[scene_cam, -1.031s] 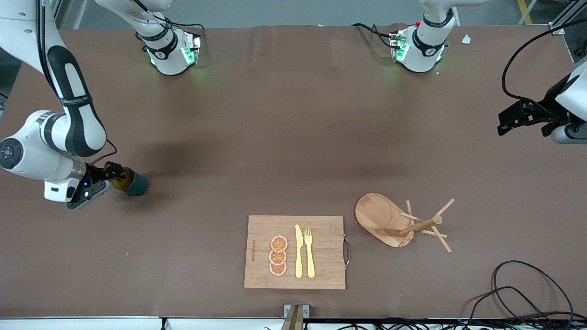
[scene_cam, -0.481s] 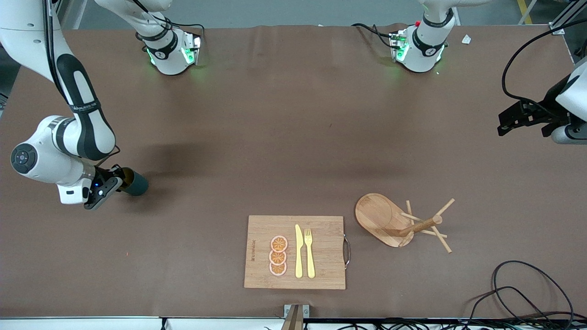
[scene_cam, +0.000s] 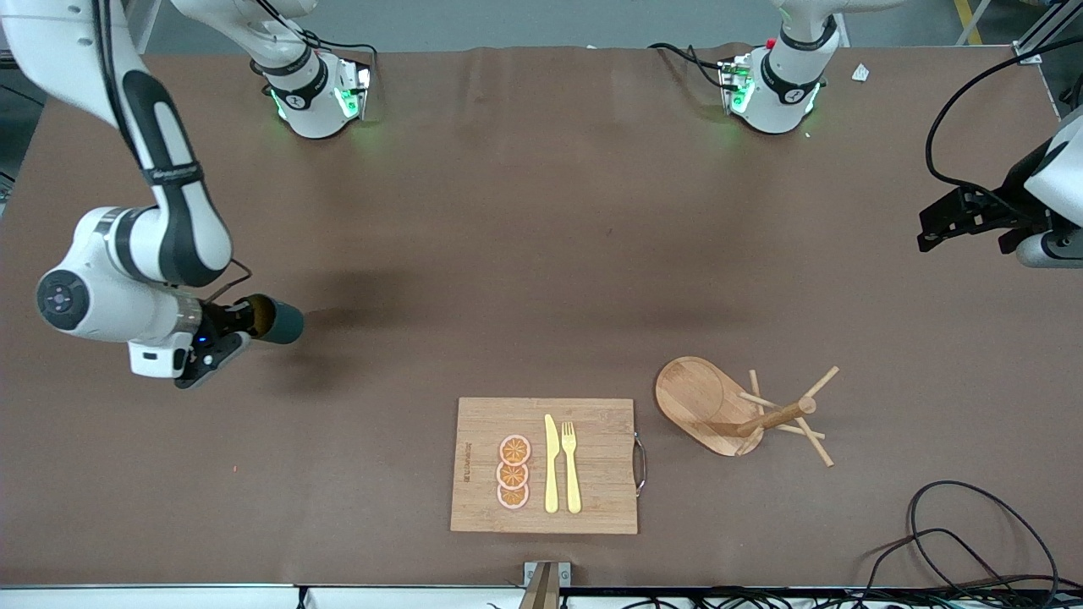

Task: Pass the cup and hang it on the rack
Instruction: 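Lift the teal mug with the right gripper toward the table middle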

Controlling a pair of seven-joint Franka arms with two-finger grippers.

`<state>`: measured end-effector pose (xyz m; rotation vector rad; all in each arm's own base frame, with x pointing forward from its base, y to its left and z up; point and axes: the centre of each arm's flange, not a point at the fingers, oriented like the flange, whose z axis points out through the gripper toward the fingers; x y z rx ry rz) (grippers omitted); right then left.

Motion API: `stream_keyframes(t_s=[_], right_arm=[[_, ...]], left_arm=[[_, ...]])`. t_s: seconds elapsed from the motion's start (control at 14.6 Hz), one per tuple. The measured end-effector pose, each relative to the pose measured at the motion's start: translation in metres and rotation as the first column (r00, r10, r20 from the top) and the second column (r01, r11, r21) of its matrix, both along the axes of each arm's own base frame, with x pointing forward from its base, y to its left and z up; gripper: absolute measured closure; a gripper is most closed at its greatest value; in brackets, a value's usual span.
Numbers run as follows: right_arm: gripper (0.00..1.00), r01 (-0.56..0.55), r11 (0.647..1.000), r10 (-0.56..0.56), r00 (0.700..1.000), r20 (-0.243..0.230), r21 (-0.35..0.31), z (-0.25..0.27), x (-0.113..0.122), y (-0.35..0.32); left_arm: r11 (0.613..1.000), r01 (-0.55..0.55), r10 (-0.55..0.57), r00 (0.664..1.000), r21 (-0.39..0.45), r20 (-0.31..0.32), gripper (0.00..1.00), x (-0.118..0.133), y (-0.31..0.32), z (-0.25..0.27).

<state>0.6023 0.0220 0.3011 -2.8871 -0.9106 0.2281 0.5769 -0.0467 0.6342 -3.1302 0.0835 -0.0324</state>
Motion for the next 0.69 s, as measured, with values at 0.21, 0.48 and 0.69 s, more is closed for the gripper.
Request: stream_keyframes(t_s=[0.21, 0.48, 0.69], right_arm=[[0.96, 0.119, 0.992, -0.119, 0.993, 0.011, -0.036, 0.026, -0.012, 0.088], [0.96, 0.265, 0.961, -0.263, 0.964, 0.044, -0.074, 0.036, -0.050, 0.223], [0.96, 0.339, 0.940, -0.333, 0.938, 0.096, -0.051, 0.041, -0.083, 0.303]], left_arm=[[1.000, 0.000, 0.000, 1.000, -0.001, 0.008, 0.00, 0.001, 0.000, 0.000], [1.000, 0.000, 0.000, 1.000, -0.001, 0.011, 0.00, 0.001, 0.000, 0.001], [1.000, 0.002, -0.002, 1.000, -0.001, 0.011, 0.00, 0.001, -0.001, 0.001]])
